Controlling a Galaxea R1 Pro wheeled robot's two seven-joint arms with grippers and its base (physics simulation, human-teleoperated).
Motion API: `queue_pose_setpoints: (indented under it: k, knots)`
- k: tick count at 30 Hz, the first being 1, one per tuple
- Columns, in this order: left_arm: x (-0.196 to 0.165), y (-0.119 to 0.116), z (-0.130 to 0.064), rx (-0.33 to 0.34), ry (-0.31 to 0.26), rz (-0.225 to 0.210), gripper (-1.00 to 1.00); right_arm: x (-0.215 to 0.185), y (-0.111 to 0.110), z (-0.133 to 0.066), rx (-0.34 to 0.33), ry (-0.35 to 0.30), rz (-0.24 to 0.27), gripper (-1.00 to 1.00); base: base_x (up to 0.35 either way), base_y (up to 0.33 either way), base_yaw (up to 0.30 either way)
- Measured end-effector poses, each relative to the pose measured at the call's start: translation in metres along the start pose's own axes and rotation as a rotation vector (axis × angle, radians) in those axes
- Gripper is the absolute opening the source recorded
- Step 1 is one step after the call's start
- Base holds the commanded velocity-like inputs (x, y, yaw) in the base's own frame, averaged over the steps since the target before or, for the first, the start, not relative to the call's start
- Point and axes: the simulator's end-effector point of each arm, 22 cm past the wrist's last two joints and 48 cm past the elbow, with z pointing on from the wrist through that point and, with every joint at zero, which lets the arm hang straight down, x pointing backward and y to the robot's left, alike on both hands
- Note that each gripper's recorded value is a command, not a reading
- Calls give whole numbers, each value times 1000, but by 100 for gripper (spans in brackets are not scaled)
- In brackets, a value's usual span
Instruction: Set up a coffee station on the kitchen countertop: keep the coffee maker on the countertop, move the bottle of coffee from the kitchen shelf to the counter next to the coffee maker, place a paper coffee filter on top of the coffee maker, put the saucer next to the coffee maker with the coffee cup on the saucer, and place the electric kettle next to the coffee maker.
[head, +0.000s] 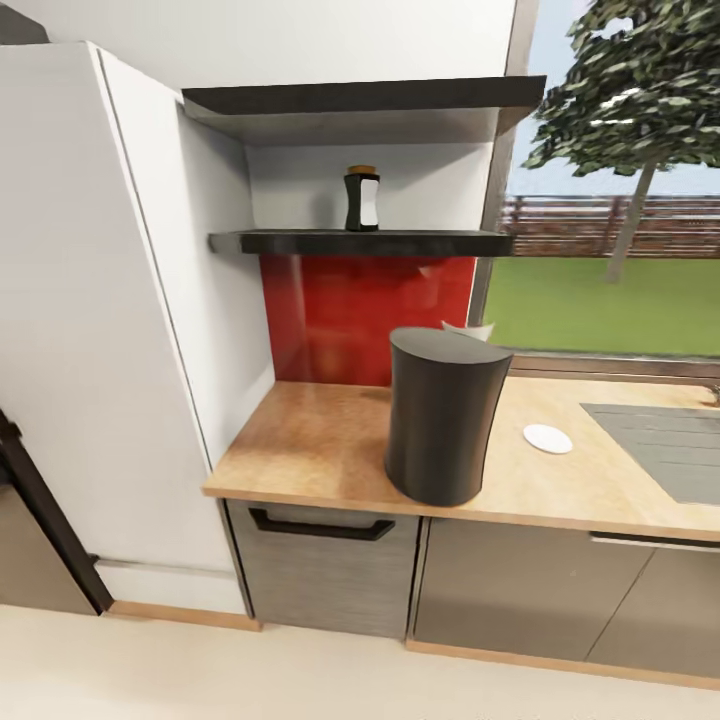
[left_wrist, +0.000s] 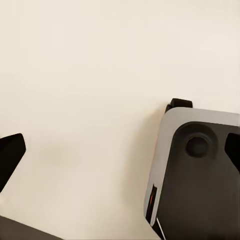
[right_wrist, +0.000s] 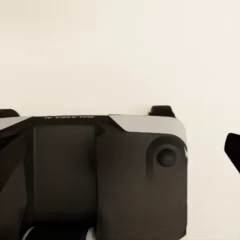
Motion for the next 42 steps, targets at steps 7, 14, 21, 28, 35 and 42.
queue_pose_setpoints:
  k: [7,14,21,28,35,42]
  knots:
    - [-1,0,0,0,-3,4,100,0,0,0,1,0,1,100,-73,327,0]
    - [-22,3,1,-4,-48,8,100,-1,-19,0,28,-1,2,100,-4,101,-102]
    - [-89,-8,-5,21,-237,18,100,-1,-20,0,30,-1,2,100,0,2,-258]
    - [-160,-15,-20,33,-397,28,100,-2,-36,0,50,-2,3,100,-173,0,-149]
    - [-268,-88,-76,176,-655,197,100,-2,-40,0,56,-3,2,100,-28,0,-9]
    - [-390,-199,-216,477,-852,355,100,-2,-40,0,57,-4,2,100,0,0,0]
